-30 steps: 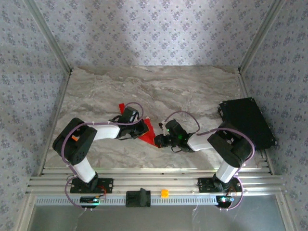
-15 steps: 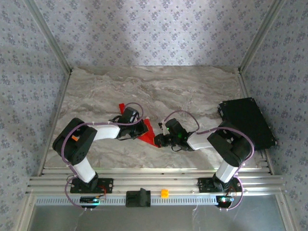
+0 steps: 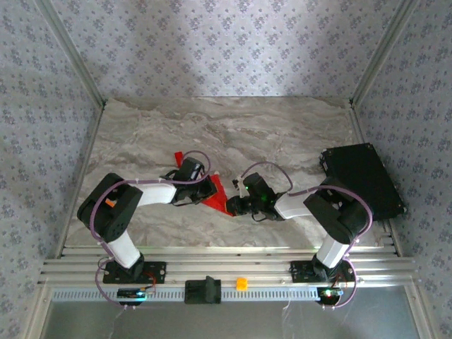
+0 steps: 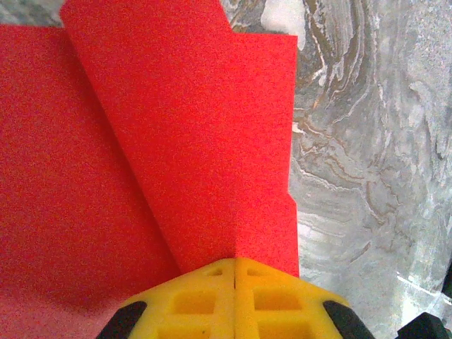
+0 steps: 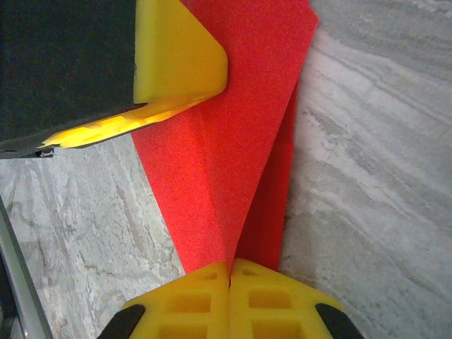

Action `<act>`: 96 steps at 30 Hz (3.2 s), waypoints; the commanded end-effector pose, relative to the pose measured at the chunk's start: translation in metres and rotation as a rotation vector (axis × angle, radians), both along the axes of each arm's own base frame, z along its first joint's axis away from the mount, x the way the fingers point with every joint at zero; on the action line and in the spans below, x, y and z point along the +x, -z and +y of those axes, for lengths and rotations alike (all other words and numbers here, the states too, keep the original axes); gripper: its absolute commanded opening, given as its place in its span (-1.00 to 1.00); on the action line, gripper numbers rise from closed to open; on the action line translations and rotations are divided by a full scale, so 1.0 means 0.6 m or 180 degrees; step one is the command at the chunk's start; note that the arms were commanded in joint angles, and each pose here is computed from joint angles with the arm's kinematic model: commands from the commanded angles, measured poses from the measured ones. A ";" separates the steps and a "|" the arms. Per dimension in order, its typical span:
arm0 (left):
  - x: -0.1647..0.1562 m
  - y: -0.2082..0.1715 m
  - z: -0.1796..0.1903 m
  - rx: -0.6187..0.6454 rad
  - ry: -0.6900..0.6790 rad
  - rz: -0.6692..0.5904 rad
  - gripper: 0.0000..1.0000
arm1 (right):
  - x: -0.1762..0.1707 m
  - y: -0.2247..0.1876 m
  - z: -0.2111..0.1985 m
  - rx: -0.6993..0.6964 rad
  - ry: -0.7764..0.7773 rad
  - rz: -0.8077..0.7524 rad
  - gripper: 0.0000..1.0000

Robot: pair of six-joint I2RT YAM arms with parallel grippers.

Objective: Fold a paper plane with a square sheet of paper (pick it up from the middle)

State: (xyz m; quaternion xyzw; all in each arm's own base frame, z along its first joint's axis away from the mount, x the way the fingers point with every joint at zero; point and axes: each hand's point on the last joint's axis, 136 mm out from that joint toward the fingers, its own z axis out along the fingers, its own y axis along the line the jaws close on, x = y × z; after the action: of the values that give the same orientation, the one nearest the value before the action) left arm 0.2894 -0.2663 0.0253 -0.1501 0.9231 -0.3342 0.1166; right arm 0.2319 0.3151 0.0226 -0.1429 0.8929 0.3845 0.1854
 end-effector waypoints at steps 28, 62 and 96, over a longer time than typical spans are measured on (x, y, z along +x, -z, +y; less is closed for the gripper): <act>-0.001 0.047 0.058 0.0354 -0.0280 0.0252 -0.87 | -0.036 0.060 -0.018 -0.0240 -0.0040 0.0515 -0.97; -0.010 0.083 0.081 0.0498 -0.0246 0.0373 -0.92 | -0.041 0.018 -0.029 0.0156 -0.0058 0.0680 -0.71; -0.014 0.085 0.084 0.0506 -0.0241 0.0380 -0.92 | -0.086 0.037 -0.040 -0.0013 -0.0297 0.0867 -0.93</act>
State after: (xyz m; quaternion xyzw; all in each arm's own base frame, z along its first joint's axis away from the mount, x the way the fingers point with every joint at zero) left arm 0.3036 -0.2517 0.0194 -0.1690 0.9192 -0.3353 0.1185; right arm 0.2117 0.3046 0.0236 -0.1343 0.8816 0.4374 0.1155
